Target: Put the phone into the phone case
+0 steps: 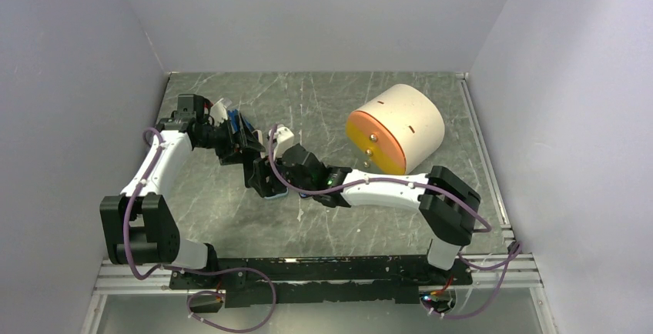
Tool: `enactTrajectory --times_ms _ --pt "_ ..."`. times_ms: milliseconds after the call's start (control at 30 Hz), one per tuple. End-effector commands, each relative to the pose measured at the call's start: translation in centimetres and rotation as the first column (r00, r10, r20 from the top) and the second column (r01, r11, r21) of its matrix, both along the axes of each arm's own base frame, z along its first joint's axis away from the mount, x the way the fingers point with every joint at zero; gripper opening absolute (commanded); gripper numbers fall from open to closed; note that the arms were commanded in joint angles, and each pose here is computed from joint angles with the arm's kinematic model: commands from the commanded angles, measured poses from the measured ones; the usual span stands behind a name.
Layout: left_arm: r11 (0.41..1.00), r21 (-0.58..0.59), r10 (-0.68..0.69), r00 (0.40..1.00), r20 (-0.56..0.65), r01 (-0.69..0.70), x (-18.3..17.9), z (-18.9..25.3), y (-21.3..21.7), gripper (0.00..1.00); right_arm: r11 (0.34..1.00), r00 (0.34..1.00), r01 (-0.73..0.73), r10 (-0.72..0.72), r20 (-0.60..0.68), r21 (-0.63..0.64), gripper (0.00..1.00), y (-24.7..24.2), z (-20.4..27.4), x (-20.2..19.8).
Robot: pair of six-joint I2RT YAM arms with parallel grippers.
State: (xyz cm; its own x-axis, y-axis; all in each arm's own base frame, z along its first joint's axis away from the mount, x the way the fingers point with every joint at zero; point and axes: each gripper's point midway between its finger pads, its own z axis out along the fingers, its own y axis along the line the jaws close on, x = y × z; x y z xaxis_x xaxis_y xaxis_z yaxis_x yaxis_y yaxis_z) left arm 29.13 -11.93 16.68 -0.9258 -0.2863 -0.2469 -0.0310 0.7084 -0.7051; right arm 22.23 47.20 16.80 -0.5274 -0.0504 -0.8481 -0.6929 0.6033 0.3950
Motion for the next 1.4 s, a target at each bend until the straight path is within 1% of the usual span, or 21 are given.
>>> enactTrajectory --times_ms 0,100,267,333,433,600,733,833,967,1100,1200,1267,1367 --pt "0.998 -0.051 -0.028 0.999 0.036 0.029 0.4 1.7 -0.8 0.32 1.000 0.999 0.002 -0.003 0.036 0.023 0.79 0.7 1.1 0.3" --pt "0.998 -0.059 -0.033 0.999 0.042 0.035 0.4 1.9 -1.0 0.33 1.000 0.999 0.000 -0.001 0.039 0.020 0.77 0.7 0.8 0.3" --pt "0.998 -0.058 -0.035 0.999 0.025 0.036 0.2 1.4 -1.0 0.33 0.999 0.999 -0.010 0.009 0.048 0.038 0.67 0.9 1.4 0.2" --pt "0.997 -0.060 -0.036 0.999 0.023 0.038 0.2 1.3 -1.0 0.33 0.999 0.999 -0.015 0.013 0.051 0.038 0.62 0.9 1.4 0.2" --pt "0.997 -0.058 -0.042 0.999 0.030 0.044 0.2 1.3 -1.0 0.34 0.999 0.999 -0.011 0.009 0.046 0.036 0.48 0.8 1.1 0.2" --pt "0.997 -0.034 -0.072 0.996 0.061 0.074 -0.1 1.4 -1.0 0.38 0.997 0.999 0.007 -0.010 0.046 0.075 0.17 0.2 2.2 0.1" --pt "0.996 -0.035 -0.075 0.995 0.070 0.077 -0.3 1.4 -1.0 0.38 0.996 0.999 0.016 -0.020 0.040 0.088 0.01 0.0 2.4 0.2" --pt "0.991 -0.083 -0.097 0.993 0.071 0.103 -0.5 1.9 -1.7 0.43 0.994 1.000 0.012 -0.015 0.025 0.108 0.00 -0.1 2.6 0.0" --pt "0.990 -0.094 -0.099 0.991 0.088 0.107 -0.6 2.4 -1.8 0.51 0.986 1.000 0.005 -0.005 0.000 0.165 0.00 -0.5 3.7 -0.1" --pt "0.987 -0.099 -0.117 0.988 0.101 0.127 -0.9 3.2 -2.0 0.69 0.976 1.000 0.012 -0.007 -0.023 0.216 0.00 -1.1 4.7 0.0" --pt "0.985 -0.107 -0.123 0.984 0.131 0.138 -1.0 4.3 -2.1 0.78 0.970 0.999 0.027 -0.020 -0.030 0.243 0.00 -1.9 5.4 0.3" --pt "0.983 -0.113 -0.127 0.978 0.166 0.146 -1.0 5.4 -2.2 0.93 0.968 0.999 0.039 -0.033 -0.025 0.249 0.00 -2.4 5.7 0.5" --pt "0.980 -0.125 -0.125 0.964 0.233 0.157 -1.0 7.7 -2.5 0.94 0.967 0.999 0.047 -0.043 -0.023 0.251 0.00 -3.0 6.1 0.8"
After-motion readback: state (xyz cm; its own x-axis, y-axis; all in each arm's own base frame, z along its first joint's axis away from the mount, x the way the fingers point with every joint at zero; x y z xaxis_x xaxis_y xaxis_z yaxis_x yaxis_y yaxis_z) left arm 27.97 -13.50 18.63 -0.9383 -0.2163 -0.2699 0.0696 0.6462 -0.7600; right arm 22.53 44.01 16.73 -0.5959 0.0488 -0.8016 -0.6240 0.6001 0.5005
